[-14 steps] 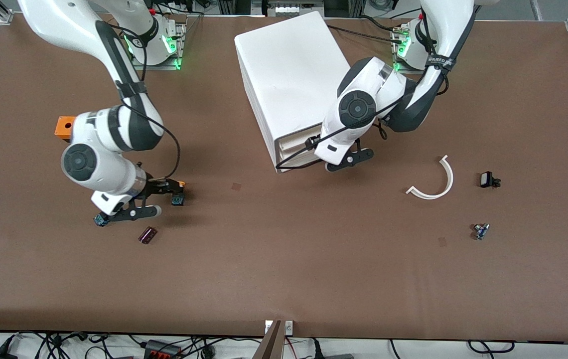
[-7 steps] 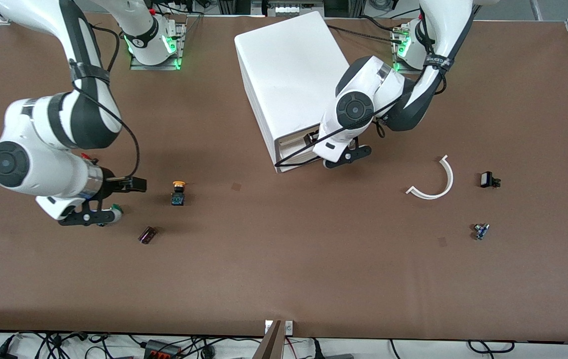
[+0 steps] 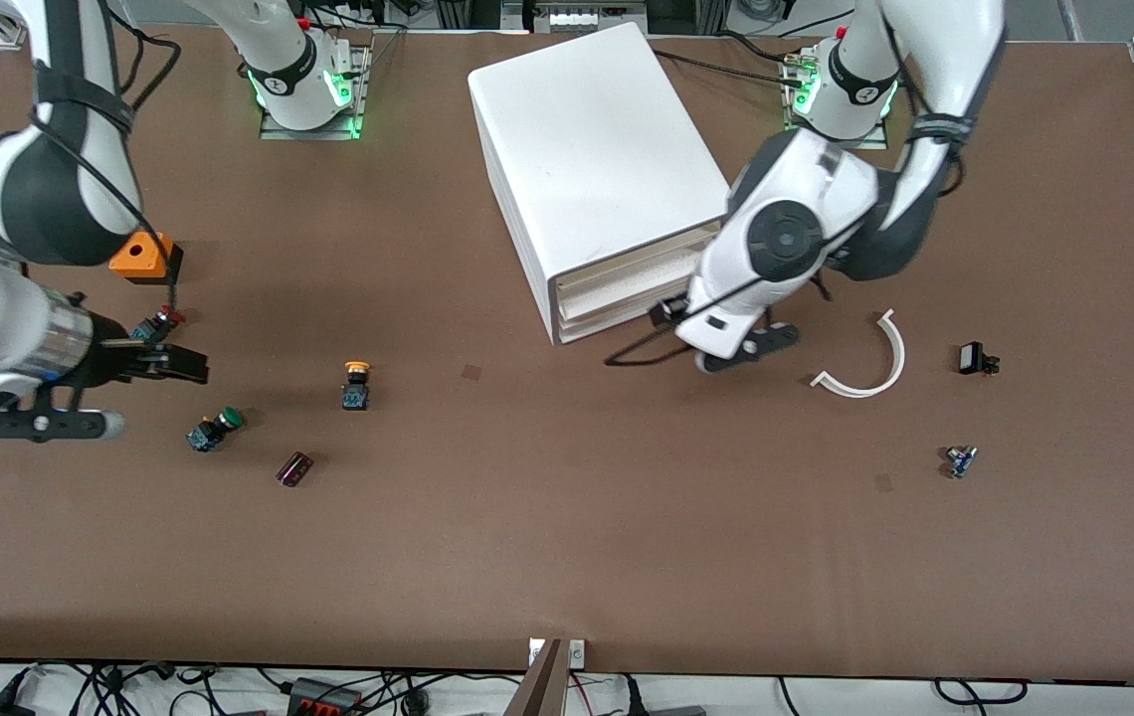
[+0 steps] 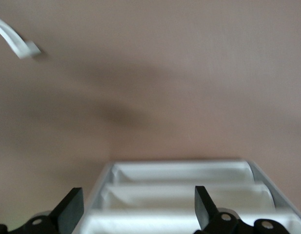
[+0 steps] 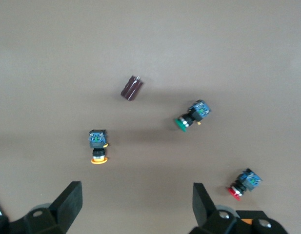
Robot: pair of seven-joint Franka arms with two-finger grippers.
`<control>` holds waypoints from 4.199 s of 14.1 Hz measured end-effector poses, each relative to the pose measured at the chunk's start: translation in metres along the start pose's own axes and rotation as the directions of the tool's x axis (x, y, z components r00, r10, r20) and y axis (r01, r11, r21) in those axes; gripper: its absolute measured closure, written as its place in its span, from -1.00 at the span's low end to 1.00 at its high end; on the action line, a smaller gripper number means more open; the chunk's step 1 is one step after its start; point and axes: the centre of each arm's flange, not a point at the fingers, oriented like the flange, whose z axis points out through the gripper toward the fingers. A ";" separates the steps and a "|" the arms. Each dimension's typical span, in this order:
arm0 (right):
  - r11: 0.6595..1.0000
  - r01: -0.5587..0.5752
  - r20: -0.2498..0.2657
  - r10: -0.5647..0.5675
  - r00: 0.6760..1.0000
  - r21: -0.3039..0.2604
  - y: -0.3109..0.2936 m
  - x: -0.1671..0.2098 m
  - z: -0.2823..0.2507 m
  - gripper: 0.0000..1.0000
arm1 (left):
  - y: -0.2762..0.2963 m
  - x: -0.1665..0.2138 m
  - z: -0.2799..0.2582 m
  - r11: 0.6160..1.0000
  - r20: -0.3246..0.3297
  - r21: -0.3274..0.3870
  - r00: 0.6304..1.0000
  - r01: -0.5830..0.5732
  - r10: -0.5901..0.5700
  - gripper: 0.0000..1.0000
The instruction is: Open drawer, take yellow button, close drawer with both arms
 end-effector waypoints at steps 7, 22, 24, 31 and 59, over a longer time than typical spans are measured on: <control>0.989 -0.125 -0.073 0.130 0.989 0.077 0.097 -0.034 -0.094 -1.00 | -0.080 0.065 -0.086 0.980 -0.070 0.068 0.979 -0.186 0.191 -1.00; 0.998 -0.070 -0.074 0.069 0.995 -0.006 0.100 -0.079 -0.082 -1.00 | -0.298 0.068 -0.196 0.823 -0.234 0.013 0.798 -0.568 0.555 -1.00; 0.998 -0.067 -0.086 0.066 0.994 -0.005 0.099 -0.087 -0.075 -1.00 | -0.293 0.063 -0.195 0.821 -0.235 0.065 0.790 -0.568 0.566 -1.00; 0.998 -0.067 -0.086 0.066 0.994 -0.005 0.099 -0.092 -0.068 -1.00 | -0.272 0.054 -0.193 0.823 -0.226 0.084 0.794 -0.561 0.564 -1.00; 1.000 -0.020 -0.053 0.020 0.998 -0.006 0.074 -0.094 -0.072 -1.00 | -0.272 0.044 -0.203 0.819 -0.177 0.075 0.801 -0.568 0.572 -1.00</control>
